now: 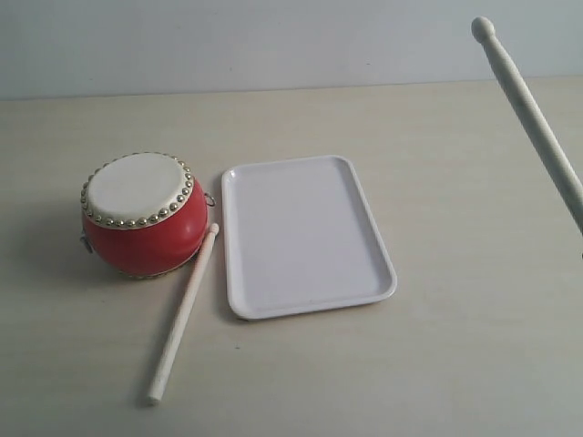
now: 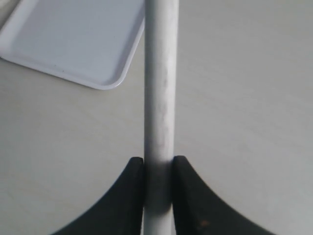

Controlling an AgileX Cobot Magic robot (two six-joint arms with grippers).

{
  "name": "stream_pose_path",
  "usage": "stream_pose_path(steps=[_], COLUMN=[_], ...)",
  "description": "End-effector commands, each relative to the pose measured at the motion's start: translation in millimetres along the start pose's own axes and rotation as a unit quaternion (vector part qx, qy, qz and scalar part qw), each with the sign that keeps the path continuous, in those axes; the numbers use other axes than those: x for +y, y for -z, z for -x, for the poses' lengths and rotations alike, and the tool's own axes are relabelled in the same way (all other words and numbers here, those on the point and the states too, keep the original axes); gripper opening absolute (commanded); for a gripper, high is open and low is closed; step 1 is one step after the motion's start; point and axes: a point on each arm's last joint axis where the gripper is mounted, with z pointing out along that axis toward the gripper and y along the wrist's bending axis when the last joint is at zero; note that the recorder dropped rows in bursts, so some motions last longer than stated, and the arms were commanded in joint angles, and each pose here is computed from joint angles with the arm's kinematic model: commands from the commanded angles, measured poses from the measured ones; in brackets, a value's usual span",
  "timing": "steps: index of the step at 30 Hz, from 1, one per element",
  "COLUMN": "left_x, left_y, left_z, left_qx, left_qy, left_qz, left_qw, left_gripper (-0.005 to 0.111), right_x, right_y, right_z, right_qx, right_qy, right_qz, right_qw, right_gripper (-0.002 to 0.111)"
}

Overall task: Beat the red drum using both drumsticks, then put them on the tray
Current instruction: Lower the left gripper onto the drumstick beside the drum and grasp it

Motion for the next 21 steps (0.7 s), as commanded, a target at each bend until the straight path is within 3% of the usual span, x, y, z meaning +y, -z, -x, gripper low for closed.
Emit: stream_pose_path(steps=[1,5,8,9,11,14,18,21], left_x=[-41.0,-72.5,-85.4,-87.9,-90.0,-91.9,-93.3,-106.1], left_y=[-36.9,-60.0,-68.0,-71.9,-88.6,-121.0,-149.9,-160.7], left_z=[-15.5,-27.3,-17.2,-16.6,-17.3,-14.9,-17.4,-17.9], left_qx=[0.024,0.020,-0.010,-0.002,0.035,0.065,0.098,0.111], left_qy=[-0.014,-0.036,0.008,-0.004,-0.008,0.000,0.007,-0.020], left_qz=[-0.061,-0.100,-0.149,-0.156,-0.149,-0.130,-0.113,-0.102], left_qw=[0.998,0.994,0.989,0.988,0.988,0.989,0.989,0.988], left_gripper=[0.028,0.039,0.039,0.039,0.040,0.051,0.052,0.052], right_x=[0.2,0.1,0.1,0.1,0.1,0.5,0.6,0.6], right_y=[-0.3,-0.3,-0.3,-0.3,-0.3,-0.2,-0.2,-0.2], right_z=[0.4,0.5,0.5,0.5,0.7,1.4,1.4,1.4], right_qx=[-0.007,-0.007,-0.007,-0.007,-0.009,-0.013,-0.013,-0.013], right_qy=[0.002,0.003,0.003,0.003,0.003,0.002,0.001,0.001], right_qz=[0.002,0.001,0.001,0.001,0.001,0.003,0.004,0.004], right_qw=[1.000,1.000,1.000,1.000,1.000,1.000,1.000,1.000], right_gripper=[0.000,0.000,0.000,0.000,0.000,0.000,0.000,0.000])
